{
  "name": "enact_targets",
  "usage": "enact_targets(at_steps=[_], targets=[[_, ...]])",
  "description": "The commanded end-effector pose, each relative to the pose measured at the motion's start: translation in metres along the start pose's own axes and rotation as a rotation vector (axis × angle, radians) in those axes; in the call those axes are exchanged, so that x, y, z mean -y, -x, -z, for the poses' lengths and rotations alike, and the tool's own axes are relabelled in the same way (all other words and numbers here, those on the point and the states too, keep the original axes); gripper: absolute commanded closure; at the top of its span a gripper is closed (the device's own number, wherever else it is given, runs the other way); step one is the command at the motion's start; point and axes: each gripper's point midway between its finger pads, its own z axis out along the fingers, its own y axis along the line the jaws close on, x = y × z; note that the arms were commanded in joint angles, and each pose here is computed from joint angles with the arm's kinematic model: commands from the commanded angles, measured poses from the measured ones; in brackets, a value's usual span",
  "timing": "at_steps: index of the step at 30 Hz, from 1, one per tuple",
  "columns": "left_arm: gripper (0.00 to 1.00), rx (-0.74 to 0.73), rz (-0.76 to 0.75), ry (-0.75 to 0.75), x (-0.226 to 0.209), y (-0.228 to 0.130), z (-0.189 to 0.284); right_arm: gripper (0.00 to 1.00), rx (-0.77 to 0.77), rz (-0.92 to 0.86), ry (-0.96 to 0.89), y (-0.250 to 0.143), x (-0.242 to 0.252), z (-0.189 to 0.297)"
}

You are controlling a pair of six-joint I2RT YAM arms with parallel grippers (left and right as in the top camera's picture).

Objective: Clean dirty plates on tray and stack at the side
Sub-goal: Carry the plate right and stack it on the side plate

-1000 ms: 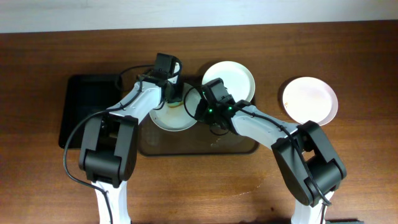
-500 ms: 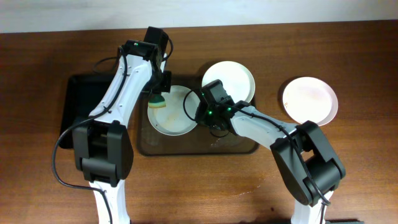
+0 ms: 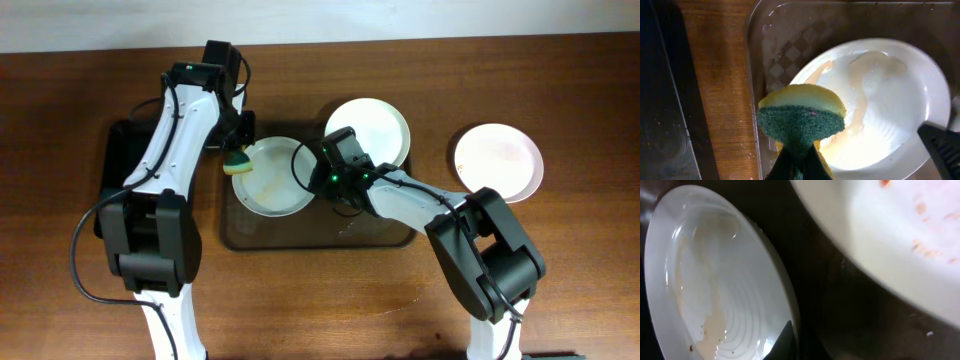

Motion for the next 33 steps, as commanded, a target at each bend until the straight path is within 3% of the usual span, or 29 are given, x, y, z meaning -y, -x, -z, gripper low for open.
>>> enact_targets(at_steps=[1, 9, 17, 22, 25, 33], targets=[[0.99, 0.038, -0.018, -0.025, 0.004, 0.005, 0.015, 0.96, -0.087, 0.038, 0.028, -0.011, -0.004, 0.010], [1.00, 0.052, 0.001, -0.023, -0.004, 0.009, 0.015, 0.96, 0.068, 0.270, -0.210, 0.031, -0.005, 0.111], [1.00, 0.076, 0.006, -0.025, -0.006, 0.015, 0.016, 0.96, 0.427, 0.437, -0.563, 0.071, 0.005, 0.208], [1.00, 0.081, 0.006, -0.026, -0.005, 0.017, 0.016, 0.96, 0.600, 0.620, -0.767, 0.070, -0.013, 0.237], [0.99, 0.087, 0.006, -0.027, -0.005, 0.018, 0.016, 0.96, 0.788, 0.724, -0.937, 0.063, -0.035, 0.270], [0.99, 0.094, 0.006, -0.028, -0.005, 0.020, 0.016, 0.96, 1.131, 0.775, -1.105, 0.029, -0.080, 0.326]])
